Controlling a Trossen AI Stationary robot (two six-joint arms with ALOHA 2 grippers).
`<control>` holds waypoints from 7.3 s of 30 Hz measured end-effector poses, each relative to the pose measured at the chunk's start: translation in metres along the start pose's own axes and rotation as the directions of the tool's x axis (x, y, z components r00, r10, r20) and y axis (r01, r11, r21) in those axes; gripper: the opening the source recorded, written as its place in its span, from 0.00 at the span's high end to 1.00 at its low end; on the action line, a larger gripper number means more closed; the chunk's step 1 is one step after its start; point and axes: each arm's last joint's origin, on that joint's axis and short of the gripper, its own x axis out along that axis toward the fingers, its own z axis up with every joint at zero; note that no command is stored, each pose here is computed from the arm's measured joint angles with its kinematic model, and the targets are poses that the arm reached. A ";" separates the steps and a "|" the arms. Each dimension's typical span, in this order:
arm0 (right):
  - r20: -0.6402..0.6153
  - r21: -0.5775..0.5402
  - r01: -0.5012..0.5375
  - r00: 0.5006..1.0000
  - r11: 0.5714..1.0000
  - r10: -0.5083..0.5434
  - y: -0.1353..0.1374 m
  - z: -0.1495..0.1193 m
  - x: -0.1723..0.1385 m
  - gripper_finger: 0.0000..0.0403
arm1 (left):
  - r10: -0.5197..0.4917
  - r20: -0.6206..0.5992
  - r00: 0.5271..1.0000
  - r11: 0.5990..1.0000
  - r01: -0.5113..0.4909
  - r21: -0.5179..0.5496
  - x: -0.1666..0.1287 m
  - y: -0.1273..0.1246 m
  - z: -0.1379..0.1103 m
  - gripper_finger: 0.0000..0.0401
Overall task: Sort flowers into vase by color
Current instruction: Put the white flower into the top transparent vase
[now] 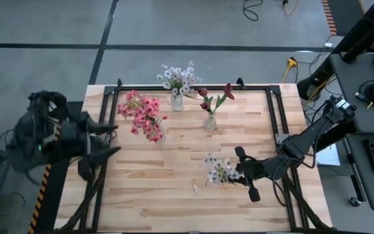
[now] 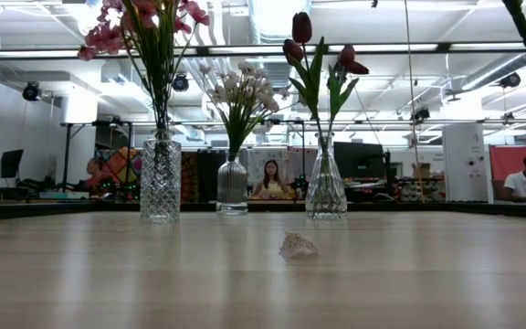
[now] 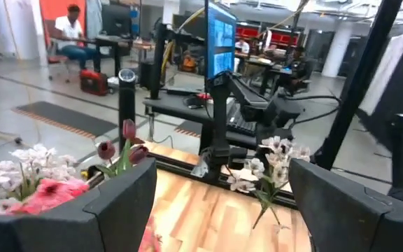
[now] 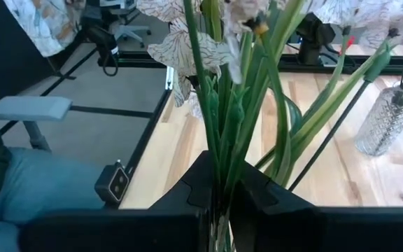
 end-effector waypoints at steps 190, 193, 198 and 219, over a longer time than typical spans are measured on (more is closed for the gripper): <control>0.166 -0.241 0.479 0.877 0.844 -0.450 -0.151 0.145 0.051 0.96 | 0.331 -0.018 0.943 0.801 -0.271 0.534 0.048 -0.041 -0.110 0.47; 0.143 -0.257 0.512 0.859 0.819 -0.492 -0.173 0.144 0.060 0.96 | 0.325 -0.020 0.945 0.795 -0.262 0.548 0.046 -0.035 -0.107 0.47; 0.097 -0.261 0.543 0.837 0.798 -0.538 -0.205 0.136 0.070 0.96 | 0.326 -0.010 0.945 0.786 -0.265 0.559 0.042 -0.026 -0.103 0.47; 0.080 -0.248 0.506 0.860 0.826 -0.503 -0.213 0.155 0.031 0.96 | 0.339 0.134 0.931 0.795 -0.360 0.488 0.021 0.018 -0.029 0.47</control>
